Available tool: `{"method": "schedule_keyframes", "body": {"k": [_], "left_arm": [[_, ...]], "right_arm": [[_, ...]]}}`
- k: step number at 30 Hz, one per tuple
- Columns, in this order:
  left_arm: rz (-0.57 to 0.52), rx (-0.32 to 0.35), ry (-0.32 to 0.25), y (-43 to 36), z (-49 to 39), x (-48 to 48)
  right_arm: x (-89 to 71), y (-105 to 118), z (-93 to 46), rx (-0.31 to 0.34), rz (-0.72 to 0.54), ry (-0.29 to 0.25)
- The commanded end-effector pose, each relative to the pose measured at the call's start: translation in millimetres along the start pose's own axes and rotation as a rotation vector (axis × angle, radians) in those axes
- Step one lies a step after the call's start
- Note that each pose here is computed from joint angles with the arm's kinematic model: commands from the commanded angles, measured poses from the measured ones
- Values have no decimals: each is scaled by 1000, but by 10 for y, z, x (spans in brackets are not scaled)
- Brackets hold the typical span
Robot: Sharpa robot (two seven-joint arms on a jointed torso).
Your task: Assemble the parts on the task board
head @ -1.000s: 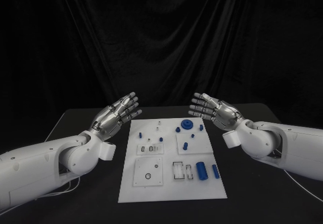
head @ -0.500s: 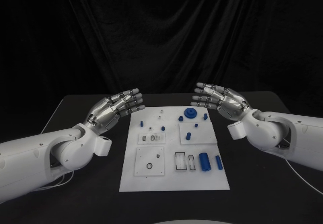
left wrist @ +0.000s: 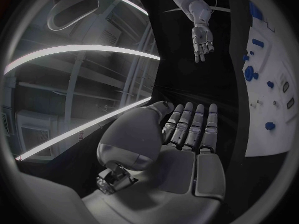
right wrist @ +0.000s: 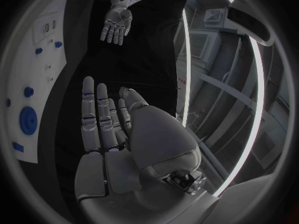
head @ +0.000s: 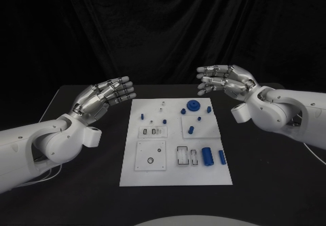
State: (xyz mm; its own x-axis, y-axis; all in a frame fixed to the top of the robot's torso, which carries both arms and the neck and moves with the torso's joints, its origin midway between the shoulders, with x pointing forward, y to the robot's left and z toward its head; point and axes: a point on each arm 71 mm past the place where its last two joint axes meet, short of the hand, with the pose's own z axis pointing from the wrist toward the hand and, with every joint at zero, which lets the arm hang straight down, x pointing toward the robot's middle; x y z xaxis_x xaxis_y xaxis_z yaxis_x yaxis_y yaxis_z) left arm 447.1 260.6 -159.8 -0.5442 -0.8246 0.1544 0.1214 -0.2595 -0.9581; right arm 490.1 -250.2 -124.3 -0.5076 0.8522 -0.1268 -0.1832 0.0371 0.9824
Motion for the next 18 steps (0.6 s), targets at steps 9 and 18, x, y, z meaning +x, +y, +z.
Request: {"method": "schedule_keyframes", "body": {"k": [9,18], "left_arm": [[-32,244,-29,-292,-32,-46],[-40,247,-34,-314,-51,-60]], "right_arm": [[26,144,316,244,-720,138],[152,255,459,212,-1260,141]]}}
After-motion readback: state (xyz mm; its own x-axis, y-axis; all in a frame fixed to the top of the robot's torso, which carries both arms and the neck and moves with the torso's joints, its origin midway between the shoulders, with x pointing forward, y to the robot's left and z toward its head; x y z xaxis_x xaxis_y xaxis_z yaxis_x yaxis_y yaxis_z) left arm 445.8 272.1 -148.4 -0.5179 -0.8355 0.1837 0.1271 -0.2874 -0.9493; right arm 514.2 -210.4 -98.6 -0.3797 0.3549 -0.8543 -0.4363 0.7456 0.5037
